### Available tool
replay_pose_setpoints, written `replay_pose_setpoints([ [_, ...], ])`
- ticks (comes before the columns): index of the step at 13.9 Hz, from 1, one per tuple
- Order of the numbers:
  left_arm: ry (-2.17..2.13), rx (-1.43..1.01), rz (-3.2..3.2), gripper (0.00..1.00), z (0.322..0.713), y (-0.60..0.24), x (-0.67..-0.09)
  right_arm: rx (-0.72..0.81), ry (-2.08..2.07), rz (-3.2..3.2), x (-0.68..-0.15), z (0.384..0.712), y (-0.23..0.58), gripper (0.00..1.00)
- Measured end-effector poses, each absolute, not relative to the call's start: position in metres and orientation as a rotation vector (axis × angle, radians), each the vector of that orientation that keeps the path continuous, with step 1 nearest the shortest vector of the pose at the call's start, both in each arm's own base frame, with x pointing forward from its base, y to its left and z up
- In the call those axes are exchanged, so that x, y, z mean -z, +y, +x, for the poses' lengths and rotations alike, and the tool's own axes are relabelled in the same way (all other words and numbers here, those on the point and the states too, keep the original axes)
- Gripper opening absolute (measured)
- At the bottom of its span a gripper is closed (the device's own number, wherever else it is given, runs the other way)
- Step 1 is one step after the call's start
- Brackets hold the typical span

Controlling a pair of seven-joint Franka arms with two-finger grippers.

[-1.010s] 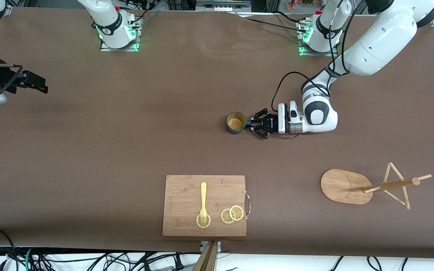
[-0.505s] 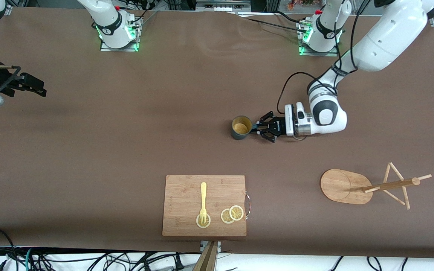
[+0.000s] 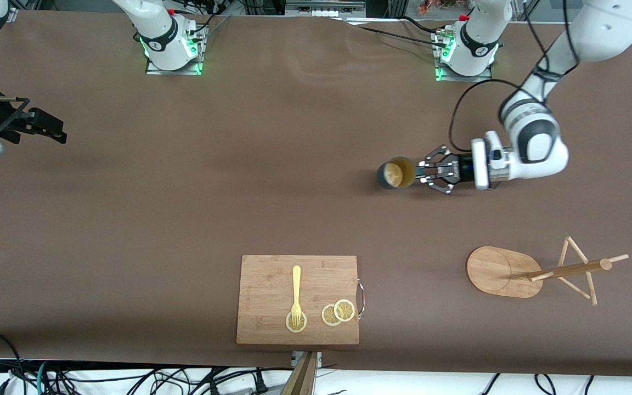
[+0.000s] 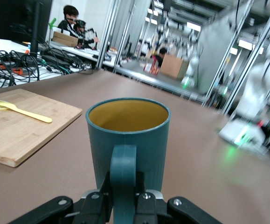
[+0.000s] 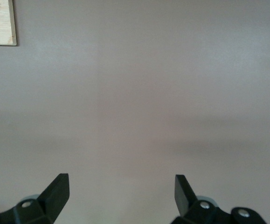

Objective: Pass cup and hang on rack
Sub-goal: 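Lift the teal mug with the left gripper and carry it toward the rack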

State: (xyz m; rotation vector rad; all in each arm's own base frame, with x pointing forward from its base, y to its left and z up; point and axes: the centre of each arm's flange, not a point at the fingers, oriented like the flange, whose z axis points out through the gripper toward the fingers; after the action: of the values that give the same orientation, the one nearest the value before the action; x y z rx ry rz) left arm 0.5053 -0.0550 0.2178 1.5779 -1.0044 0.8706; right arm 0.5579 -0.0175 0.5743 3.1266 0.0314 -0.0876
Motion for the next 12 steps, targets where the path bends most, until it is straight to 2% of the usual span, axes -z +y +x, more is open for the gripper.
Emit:
replay_pose_setpoints([
  [7,-0.474,-0.687,1.6,0.21,0.482,0.094,-0.252,0.085,0.04,3.126,-0.575,0.558,-0.014,1.0],
  [12,-0.142,-0.411,1.539,0.21,0.45,0.165,-0.258,0.085,0.046,3.126,-0.574,0.558,-0.012,1.0],
])
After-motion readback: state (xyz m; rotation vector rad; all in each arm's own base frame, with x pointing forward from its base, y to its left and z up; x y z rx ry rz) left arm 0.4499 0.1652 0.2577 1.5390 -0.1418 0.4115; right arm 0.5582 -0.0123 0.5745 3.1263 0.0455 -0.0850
